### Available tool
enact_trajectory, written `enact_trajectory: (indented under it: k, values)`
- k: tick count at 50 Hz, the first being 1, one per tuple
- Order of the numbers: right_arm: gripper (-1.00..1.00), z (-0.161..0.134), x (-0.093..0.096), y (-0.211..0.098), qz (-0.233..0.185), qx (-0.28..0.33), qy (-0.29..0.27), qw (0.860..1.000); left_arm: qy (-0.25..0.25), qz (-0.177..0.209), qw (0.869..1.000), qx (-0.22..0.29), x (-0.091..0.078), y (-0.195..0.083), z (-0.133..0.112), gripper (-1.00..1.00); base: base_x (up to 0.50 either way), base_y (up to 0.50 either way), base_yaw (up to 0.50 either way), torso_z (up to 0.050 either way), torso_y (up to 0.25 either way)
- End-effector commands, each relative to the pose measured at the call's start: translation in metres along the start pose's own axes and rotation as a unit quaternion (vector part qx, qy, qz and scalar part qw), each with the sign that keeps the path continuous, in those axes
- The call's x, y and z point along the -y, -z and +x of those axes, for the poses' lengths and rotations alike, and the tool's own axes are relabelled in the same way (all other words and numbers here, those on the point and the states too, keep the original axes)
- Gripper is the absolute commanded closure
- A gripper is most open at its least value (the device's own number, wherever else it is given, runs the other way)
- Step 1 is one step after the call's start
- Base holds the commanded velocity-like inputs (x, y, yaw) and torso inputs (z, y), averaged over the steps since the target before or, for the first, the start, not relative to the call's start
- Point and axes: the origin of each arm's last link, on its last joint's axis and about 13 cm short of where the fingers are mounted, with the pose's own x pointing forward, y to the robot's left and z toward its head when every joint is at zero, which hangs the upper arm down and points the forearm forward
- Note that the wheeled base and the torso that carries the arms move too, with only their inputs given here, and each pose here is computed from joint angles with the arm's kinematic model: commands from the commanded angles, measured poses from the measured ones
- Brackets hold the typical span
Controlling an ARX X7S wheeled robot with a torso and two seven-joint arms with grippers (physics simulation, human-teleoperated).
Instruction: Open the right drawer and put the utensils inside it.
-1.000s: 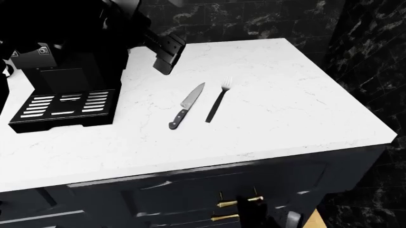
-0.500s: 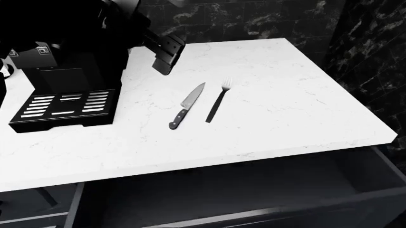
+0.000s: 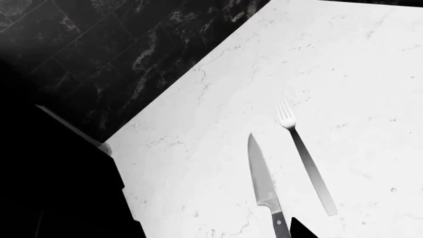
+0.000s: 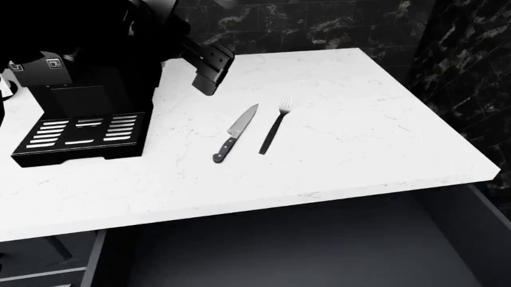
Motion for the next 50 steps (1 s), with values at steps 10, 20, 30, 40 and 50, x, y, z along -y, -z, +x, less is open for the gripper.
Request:
enact_trajectory:
  k: [10, 20, 30, 40, 50]
  values:
    - [1.00, -0.029, 0.020, 0.009, 0.009, 0.010, -0.020, 1.000, 0.000, 0.002, 1.000, 0.000, 0.000, -0.002, -0.002, -1.00, 0.00, 0.00, 0.00, 0.000, 0.001]
    - [1.00, -0.041, 0.034, 0.017, 0.017, 0.008, 0.009, 1.000, 0.000, 0.003, 1.000, 0.000, 0.001, -0.002, -0.002, -1.00, 0.00, 0.00, 0.00, 0.000, 0.000]
    - [1.00, -0.050, 0.043, 0.022, 0.017, 0.013, 0.026, 0.999, 0.001, 0.004, 1.000, 0.002, 0.002, -0.004, -0.003, -1.00, 0.00, 0.00, 0.00, 0.000, 0.000]
    - [1.00, -0.049, 0.042, 0.022, 0.019, 0.016, 0.023, 0.999, 0.001, 0.004, 1.000, 0.002, 0.001, -0.004, -0.004, -1.00, 0.00, 0.00, 0.00, 0.000, 0.000]
    - [-1.00, -0.049, 0.039, 0.013, 0.030, 0.067, -0.008, 0.997, 0.001, 0.003, 1.000, 0.001, 0.002, -0.003, -0.003, -1.00, 0.00, 0.00, 0.00, 0.000, 0.000]
